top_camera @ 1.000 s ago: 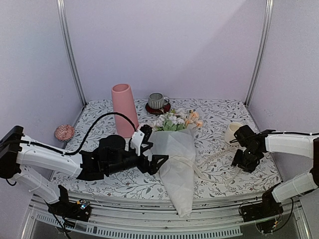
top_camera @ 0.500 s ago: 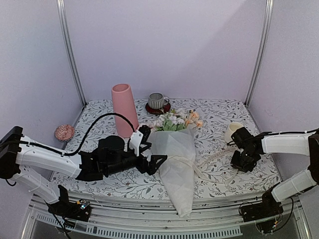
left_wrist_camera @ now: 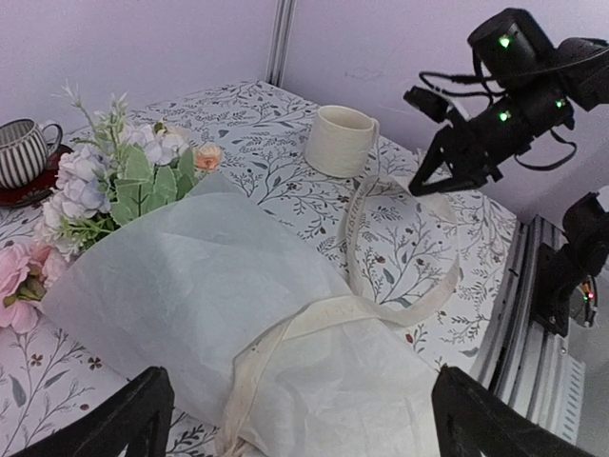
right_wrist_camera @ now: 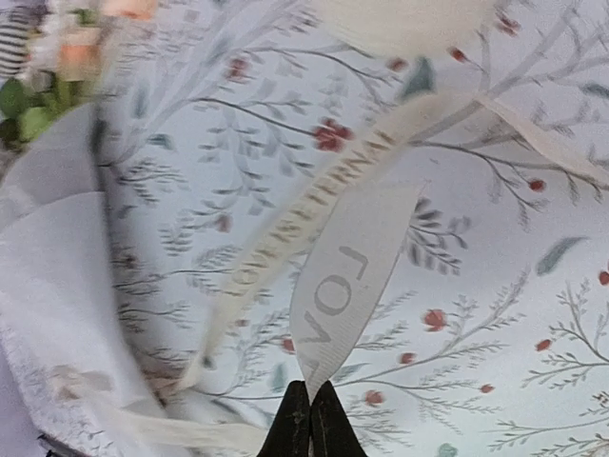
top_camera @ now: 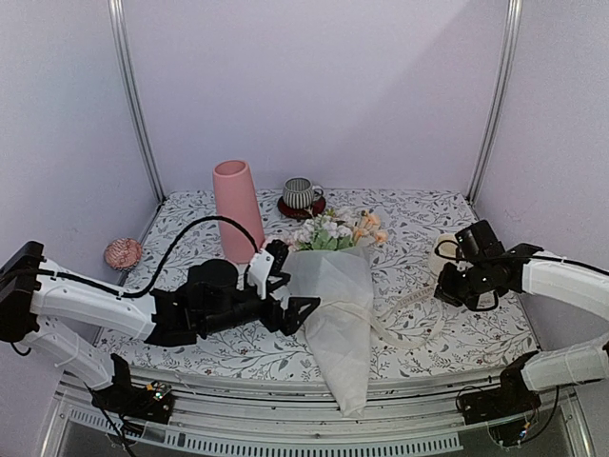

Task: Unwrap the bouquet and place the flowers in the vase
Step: Pick up the untied ribbon from the center of the board, then pass from the right arm to the left

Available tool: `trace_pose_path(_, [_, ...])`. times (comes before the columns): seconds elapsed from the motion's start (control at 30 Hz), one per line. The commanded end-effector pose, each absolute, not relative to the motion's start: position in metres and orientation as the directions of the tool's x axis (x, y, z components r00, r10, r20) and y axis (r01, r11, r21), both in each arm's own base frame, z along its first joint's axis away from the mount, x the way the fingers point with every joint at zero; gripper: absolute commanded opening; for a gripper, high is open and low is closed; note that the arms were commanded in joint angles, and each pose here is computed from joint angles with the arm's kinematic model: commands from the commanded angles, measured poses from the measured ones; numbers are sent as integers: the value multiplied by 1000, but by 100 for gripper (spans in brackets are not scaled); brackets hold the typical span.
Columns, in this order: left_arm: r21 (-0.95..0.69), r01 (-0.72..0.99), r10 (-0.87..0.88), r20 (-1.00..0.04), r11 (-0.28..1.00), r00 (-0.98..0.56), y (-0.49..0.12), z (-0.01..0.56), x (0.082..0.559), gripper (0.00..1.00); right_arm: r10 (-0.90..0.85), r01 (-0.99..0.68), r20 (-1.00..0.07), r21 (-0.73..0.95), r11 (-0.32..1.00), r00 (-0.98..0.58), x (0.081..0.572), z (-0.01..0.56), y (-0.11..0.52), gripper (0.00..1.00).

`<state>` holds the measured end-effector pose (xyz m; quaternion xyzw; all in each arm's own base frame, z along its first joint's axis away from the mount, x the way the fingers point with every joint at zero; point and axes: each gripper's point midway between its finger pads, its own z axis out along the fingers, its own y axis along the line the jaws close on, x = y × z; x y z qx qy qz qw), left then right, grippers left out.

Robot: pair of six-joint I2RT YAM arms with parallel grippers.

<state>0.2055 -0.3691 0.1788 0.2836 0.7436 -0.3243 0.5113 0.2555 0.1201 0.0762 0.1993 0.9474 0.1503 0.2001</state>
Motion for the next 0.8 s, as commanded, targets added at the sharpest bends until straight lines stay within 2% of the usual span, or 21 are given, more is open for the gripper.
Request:
trace_pose_path(0.0, [-221,795,72,-947,565,-314,-388,191,195,97,335,-15,-457,609,793,-824,275,160,175,2])
trace_pose_path(0.17, [-252,839,42,-950,482,-309,-413,209,188,97,295,-358,-611,718,597,-735,270,247,214,2])
trace_pose_path(0.33, [-254,885,34,-957,390,-289,-449,230,181,97,316,-548,-696,709,445,-644,263,313,236,2])
trace_pose_path(0.53, [-239,920,34,-964,311,-262,-493,244,183,97,307,-665,-748,664,342,-589,255,366,272,2])
trace_pose_path(0.77, [-228,935,32,-969,271,-246,-521,250,188,97,325,-714,-758,647,267,-566,246,396,295,2])
